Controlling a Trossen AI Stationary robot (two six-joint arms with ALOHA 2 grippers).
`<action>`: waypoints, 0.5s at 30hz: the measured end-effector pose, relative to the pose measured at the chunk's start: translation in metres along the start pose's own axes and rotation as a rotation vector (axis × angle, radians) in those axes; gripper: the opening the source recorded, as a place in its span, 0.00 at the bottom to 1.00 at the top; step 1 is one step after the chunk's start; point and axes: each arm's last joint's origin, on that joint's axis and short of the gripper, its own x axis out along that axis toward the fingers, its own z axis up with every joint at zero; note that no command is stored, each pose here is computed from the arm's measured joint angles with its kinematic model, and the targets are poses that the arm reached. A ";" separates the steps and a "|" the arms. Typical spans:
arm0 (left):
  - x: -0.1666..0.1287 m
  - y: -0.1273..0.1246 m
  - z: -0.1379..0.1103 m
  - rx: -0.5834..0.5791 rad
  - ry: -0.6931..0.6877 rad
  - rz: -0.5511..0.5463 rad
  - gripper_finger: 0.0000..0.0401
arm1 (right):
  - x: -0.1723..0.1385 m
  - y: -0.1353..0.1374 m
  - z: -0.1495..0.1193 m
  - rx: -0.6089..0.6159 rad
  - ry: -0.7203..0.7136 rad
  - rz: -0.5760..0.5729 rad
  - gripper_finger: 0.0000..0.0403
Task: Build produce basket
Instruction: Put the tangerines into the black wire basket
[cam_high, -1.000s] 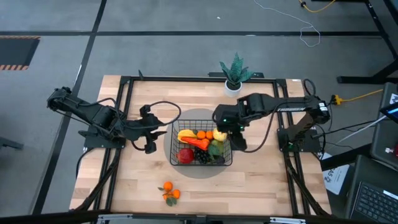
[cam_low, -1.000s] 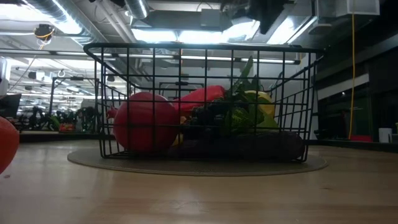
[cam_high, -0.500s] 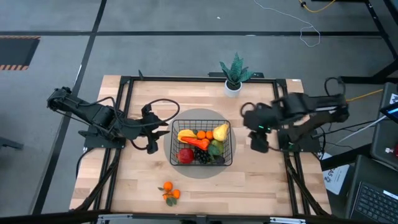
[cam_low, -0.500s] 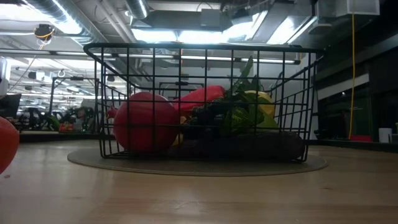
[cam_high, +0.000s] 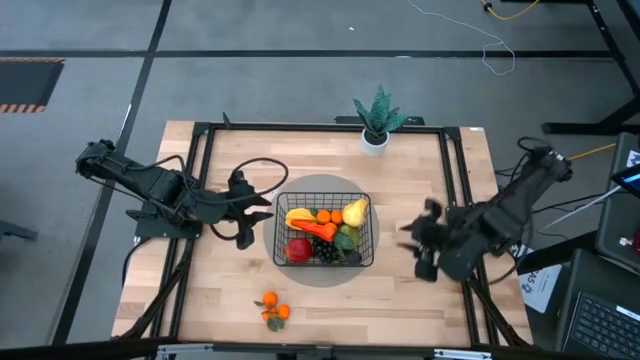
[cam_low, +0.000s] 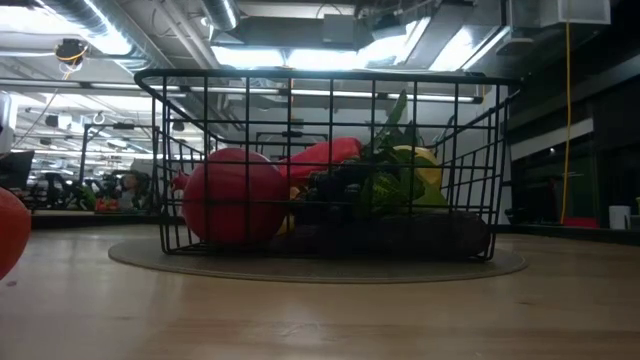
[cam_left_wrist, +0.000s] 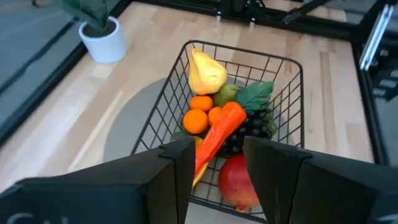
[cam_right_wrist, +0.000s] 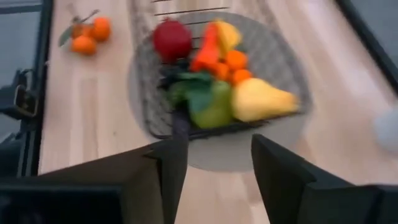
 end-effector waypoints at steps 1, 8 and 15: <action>0.000 0.000 0.000 -0.026 0.000 0.000 0.31 | 0.010 0.006 -0.007 -0.021 -0.018 0.013 0.41; 0.000 0.000 0.000 -0.058 -0.002 0.003 0.31 | 0.080 0.041 -0.047 0.042 -0.214 0.173 0.41; 0.000 0.000 0.000 -0.058 -0.003 0.003 0.31 | 0.108 0.054 -0.063 -0.019 -0.416 0.317 0.41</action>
